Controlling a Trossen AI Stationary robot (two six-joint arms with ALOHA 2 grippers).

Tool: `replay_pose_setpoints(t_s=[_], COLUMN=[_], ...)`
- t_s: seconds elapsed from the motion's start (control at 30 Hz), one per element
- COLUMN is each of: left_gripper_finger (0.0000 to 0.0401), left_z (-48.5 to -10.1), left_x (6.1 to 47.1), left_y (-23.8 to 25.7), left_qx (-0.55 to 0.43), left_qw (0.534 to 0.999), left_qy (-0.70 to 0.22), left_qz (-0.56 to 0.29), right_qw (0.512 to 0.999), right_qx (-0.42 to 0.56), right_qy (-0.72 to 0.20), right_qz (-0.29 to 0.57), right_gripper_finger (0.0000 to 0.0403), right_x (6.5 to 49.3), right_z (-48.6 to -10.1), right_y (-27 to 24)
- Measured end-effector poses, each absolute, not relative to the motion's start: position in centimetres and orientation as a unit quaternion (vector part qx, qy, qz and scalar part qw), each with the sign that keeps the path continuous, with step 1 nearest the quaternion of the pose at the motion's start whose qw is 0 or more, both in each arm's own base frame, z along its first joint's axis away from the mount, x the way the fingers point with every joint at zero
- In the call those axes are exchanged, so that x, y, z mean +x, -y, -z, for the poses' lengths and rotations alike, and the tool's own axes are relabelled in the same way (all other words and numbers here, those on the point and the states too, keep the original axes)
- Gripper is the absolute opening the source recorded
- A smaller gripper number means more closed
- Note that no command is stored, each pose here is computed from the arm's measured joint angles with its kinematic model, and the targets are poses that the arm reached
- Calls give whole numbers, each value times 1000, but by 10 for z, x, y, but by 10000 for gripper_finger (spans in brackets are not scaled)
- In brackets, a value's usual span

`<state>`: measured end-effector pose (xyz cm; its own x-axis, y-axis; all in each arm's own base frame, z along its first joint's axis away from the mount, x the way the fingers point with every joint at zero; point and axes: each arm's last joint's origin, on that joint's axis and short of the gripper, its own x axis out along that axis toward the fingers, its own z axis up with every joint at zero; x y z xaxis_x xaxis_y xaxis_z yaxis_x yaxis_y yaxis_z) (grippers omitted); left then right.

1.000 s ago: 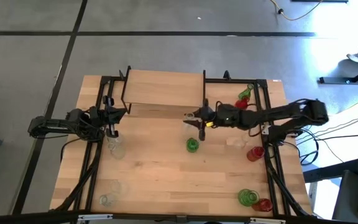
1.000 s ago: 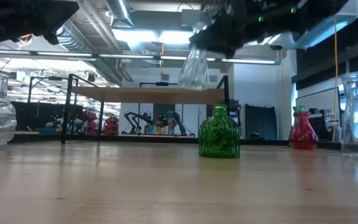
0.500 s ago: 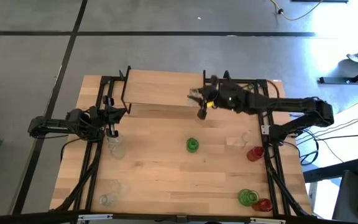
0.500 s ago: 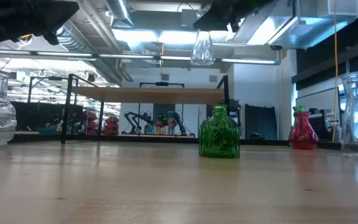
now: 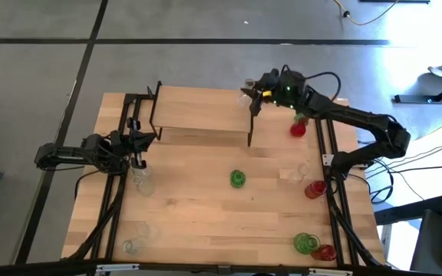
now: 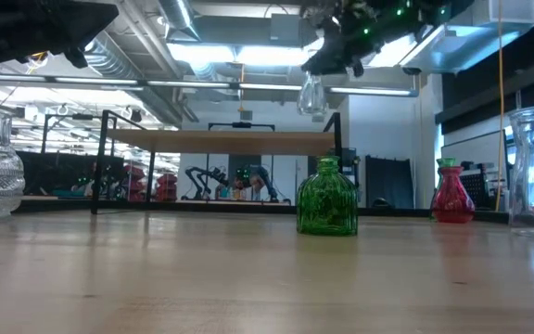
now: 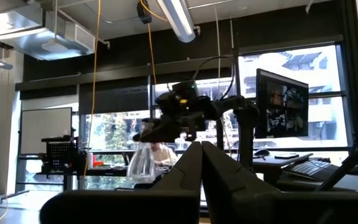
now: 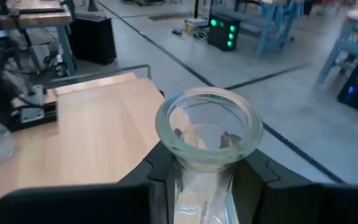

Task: Sort vases onto shelf
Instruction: Put the transparent vase on the shelf

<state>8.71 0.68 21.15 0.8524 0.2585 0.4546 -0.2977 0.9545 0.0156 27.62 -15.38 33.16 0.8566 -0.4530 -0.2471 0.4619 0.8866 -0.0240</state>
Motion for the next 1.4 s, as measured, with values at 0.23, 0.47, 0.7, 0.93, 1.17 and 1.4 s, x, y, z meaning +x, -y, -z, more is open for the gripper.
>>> replay_pose_setpoints(t_s=[0.23, 0.47, 0.7, 0.93, 1.17, 1.4], left_gripper_finger=[0, 0, 0, 0, 0, 0], left_z=[-211, -211, -211, -211, -211, -211], left_x=[87, 87, 87, 87, 87, 87], left_y=[-7, -7, -7, -7, -7, -7], left_qx=[43, 46, 46, 46, 46, 46], left_qw=[961, 961, 961, 961, 961, 961], left_qy=[230, 229, 229, 229, 229, 229], left_qz=[-144, -146, -146, -146, -147, -147], right_qw=[961, 956, 951, 948, 948, 948], right_qx=[26, 26, 32, 37, 37, 41], right_qy=[-127, -133, -146, -153, -158, -163], right_qz=[246, 259, 270, 275, 274, 270], right_gripper_finger=[92, 92, 92, 92, 92, 92], right_x=[284, 292, 294, 294, 296, 299], right_z=[-318, -307, -296, -291, -288, -282], right_y=[169, 176, 187, 192, 192, 194])
